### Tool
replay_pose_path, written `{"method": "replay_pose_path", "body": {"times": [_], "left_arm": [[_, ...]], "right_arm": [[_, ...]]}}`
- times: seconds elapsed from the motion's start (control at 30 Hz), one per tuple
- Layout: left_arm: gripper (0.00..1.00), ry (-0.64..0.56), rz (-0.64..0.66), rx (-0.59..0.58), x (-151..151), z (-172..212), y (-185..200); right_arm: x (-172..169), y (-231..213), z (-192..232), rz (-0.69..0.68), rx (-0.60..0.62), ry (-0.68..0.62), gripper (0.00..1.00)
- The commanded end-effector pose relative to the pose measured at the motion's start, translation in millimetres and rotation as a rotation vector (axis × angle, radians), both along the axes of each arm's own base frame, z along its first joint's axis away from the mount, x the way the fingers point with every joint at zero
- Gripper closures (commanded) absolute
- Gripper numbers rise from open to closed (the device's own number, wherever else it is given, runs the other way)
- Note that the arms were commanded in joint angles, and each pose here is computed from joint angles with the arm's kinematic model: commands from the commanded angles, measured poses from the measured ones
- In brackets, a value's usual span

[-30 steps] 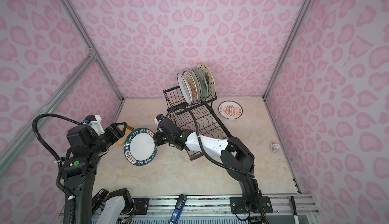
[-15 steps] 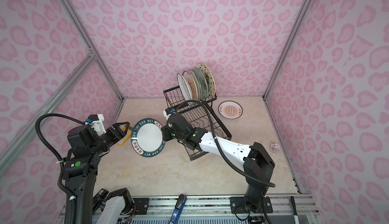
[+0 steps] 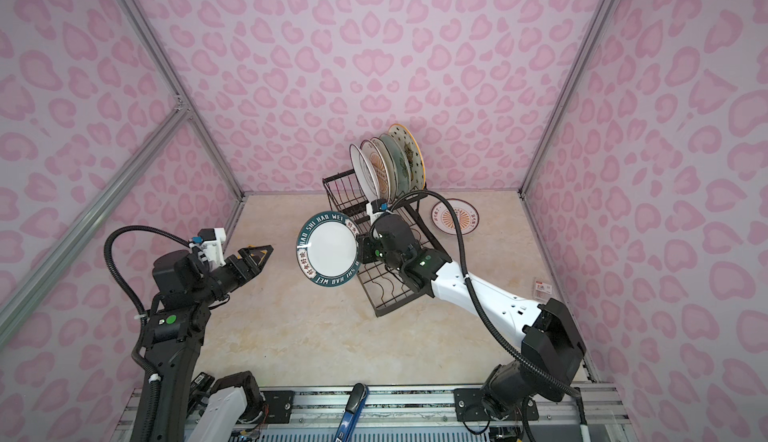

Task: Load the plates into the dish rack
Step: 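Lift the plate upright with the right gripper toward the left gripper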

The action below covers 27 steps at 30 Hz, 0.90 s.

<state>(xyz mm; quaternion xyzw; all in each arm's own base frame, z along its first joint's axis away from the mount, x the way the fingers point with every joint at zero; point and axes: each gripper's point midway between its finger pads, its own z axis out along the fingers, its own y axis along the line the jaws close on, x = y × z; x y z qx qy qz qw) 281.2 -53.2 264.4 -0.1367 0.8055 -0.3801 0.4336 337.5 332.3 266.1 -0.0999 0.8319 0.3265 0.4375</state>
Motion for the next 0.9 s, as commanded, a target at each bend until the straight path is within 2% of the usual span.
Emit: {"method": "replay_pose_path", "body": {"times": [0.0, 0.23, 0.5, 0.77, 0.87], "left_arm": [[0.26, -0.025, -0.076, -0.014, 4, -4, -17], [0.27, -0.012, -0.177, -0.037, 11, -17, -42], [0.28, -0.062, -0.255, -0.057, 19, -7, -67], [0.31, -0.061, -0.265, -0.059, 28, -7, -74], [0.36, -0.076, -0.278, -0.069, 28, -2, -78]], "right_arm": [[7, -6, 16, -0.01, 0.079, -0.025, 1.0], [8, -20, 24, -0.012, 0.123, -0.02, 1.0], [3, -15, 32, 0.025, 0.174, -0.02, 1.0], [-2, -11, 37, 0.054, 0.22, -0.011, 1.0], [-3, -8, 39, 0.067, 0.234, -0.011, 1.0]]}}
